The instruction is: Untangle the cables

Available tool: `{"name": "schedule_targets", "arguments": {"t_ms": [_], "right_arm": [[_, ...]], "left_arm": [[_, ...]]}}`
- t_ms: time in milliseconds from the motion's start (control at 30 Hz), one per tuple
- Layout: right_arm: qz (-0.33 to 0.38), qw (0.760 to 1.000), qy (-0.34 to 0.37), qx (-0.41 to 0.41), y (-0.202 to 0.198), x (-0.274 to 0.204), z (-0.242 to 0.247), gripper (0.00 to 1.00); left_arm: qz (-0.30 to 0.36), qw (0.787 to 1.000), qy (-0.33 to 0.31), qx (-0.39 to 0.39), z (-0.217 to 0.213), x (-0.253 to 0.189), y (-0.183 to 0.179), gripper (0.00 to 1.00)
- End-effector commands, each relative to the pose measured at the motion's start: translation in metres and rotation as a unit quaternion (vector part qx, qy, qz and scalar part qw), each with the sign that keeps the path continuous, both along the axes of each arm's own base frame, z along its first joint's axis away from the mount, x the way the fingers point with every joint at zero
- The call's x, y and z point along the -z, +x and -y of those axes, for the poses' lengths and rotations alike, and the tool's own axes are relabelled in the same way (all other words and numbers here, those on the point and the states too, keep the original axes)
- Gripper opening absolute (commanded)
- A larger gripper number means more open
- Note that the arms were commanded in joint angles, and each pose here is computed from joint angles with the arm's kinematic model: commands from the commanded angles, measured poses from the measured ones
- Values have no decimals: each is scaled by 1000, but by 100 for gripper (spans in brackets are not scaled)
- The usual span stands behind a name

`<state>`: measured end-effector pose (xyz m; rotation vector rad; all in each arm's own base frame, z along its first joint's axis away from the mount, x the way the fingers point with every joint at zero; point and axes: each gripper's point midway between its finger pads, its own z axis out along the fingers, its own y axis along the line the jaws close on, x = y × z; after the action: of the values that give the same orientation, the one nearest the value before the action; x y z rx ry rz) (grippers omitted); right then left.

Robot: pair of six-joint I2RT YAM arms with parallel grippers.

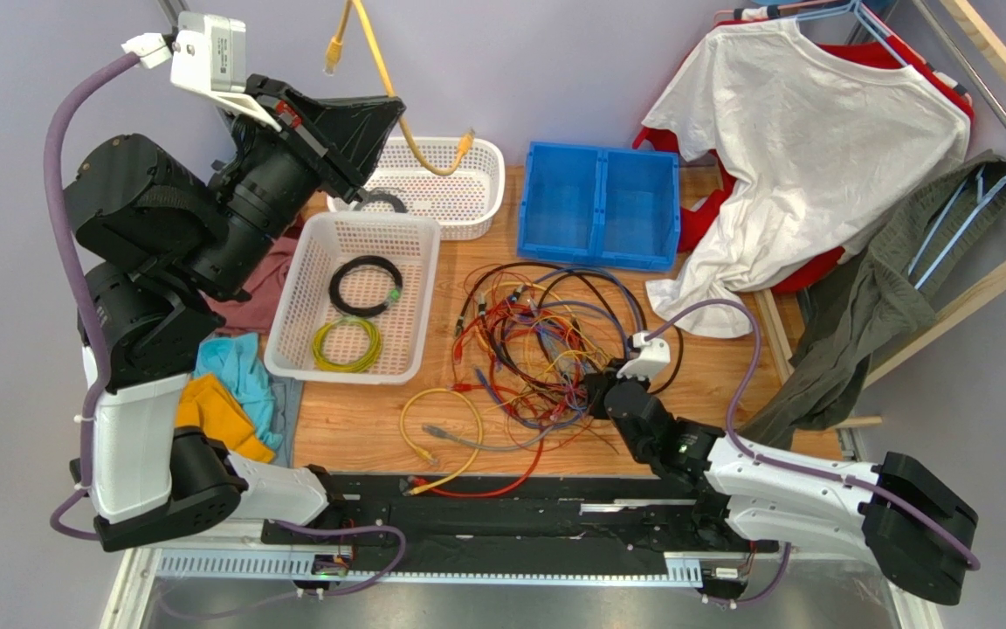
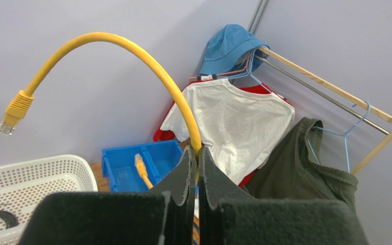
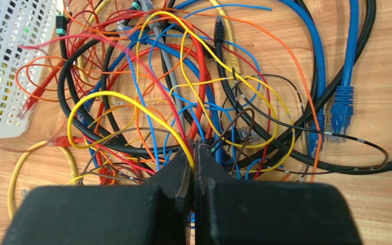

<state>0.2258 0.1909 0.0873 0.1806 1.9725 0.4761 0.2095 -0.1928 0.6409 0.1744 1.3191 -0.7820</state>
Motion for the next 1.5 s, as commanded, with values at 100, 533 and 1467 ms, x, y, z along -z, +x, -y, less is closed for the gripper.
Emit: {"name": "schedule_targets", "arguments": {"t_ms": [100, 533, 1467], "right_arm": [[8, 1000, 25, -2, 1, -18, -4, 18], [-16, 993, -113, -39, -14, -83, 7, 83], [41, 995, -28, -82, -24, -98, 0, 75]], "left_arm": [[-1, 1000, 24, 5, 14, 12, 9, 0], [-211, 930, 205, -221, -41, 220, 77, 0], [-188, 945, 120, -241, -64, 232, 195, 0]]}}
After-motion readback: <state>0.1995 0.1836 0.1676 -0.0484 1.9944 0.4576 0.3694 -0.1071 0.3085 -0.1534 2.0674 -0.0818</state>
